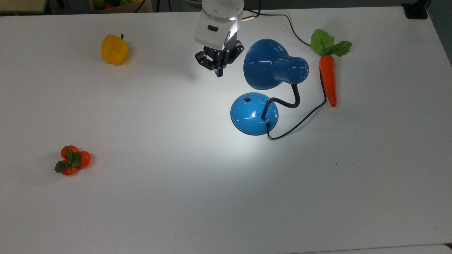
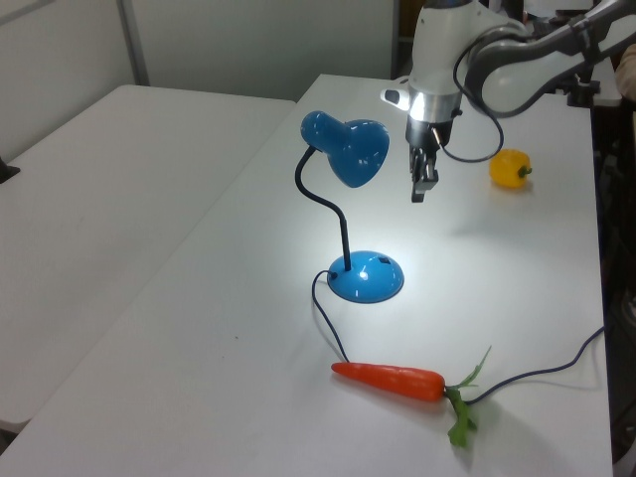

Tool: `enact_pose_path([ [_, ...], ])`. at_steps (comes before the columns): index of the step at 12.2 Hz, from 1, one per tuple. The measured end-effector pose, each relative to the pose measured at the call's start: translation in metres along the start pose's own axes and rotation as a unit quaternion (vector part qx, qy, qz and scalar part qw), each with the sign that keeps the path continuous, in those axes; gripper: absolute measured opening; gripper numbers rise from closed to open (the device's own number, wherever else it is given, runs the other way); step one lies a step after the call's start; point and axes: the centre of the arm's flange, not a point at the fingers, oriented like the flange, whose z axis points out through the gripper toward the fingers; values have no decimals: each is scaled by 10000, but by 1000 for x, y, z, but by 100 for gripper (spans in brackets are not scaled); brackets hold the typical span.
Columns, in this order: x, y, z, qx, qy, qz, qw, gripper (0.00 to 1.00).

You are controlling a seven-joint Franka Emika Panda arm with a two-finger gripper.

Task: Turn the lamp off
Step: 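Move the gripper down toward the blue lamp base, then press the switch on the blue lamp base with the gripper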

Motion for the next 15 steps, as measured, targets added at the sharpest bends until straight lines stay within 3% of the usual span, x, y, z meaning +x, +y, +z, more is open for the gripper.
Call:
enact_pose_path([
  [15, 29, -52, 71, 110, 461, -446, 9979, 1],
])
